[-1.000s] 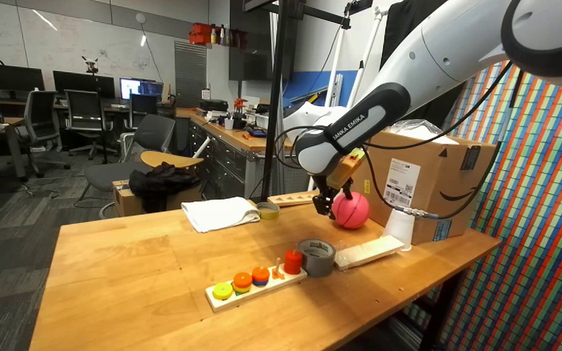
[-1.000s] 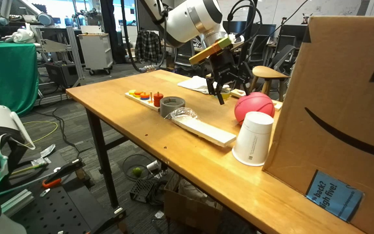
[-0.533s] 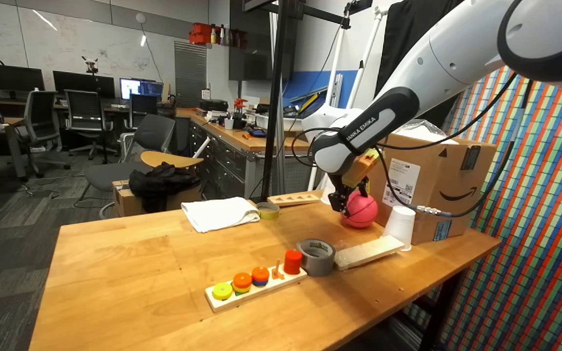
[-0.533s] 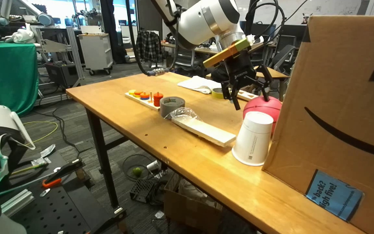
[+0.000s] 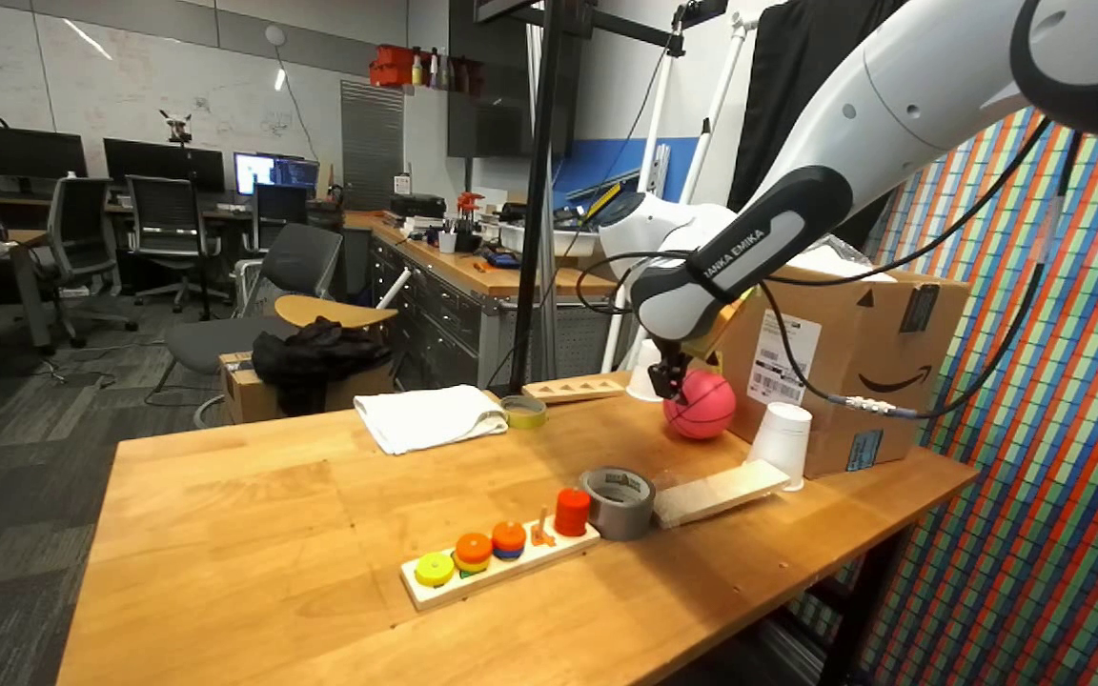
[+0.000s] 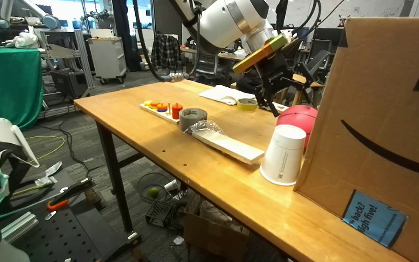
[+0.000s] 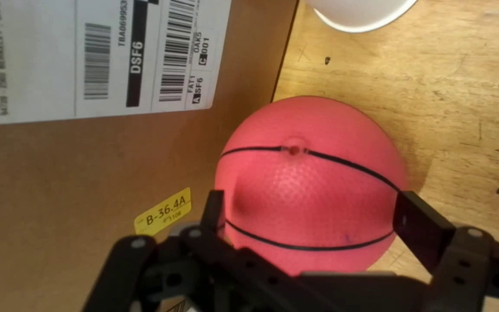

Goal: Move the basketball to the right

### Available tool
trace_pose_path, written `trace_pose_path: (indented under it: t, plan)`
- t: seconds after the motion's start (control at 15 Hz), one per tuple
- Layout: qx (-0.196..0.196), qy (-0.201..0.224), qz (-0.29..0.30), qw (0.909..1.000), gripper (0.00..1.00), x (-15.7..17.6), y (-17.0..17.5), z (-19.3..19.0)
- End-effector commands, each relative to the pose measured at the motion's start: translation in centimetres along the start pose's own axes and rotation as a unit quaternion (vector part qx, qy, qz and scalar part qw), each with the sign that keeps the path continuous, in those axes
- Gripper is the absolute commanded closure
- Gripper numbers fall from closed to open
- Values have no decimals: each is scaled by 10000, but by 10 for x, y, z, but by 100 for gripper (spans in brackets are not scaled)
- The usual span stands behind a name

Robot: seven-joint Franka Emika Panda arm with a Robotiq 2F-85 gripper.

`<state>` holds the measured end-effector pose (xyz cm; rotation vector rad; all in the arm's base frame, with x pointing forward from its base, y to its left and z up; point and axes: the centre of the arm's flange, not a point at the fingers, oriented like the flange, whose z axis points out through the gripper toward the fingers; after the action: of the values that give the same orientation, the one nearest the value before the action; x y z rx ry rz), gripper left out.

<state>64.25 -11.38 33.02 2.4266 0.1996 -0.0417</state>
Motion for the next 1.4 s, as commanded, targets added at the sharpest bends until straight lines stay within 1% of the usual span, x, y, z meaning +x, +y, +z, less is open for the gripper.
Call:
trace_pose_path:
  t: [0.0, 0.2, 0.4, 0.6, 0.73, 0.87, 1.07, 1.2, 1.33]
  plan:
    - [-445, 360, -172, 9982, 0, -29, -6, -17]
    - [-679, 470, -348, 9960, 0, -42, -14, -21]
    - [-785, 515, -420, 9947, 0, -54, -19, -24]
    - [-707, 614, -488, 9944, 0, -62, -30, -32]
    - [-481, 882, -563, 9933, 0, -69, -45, -53]
    - [-317, 1373, -754, 9872, 0, -77, -69, -84]
    - [-38, 2049, -1144, 9721, 0, -85, -107, -133]
    - [168, 2270, -1321, 9647, 0, -88, -127, -155]
    - [437, 2322, -1427, 9612, 0, -90, -142, -166]
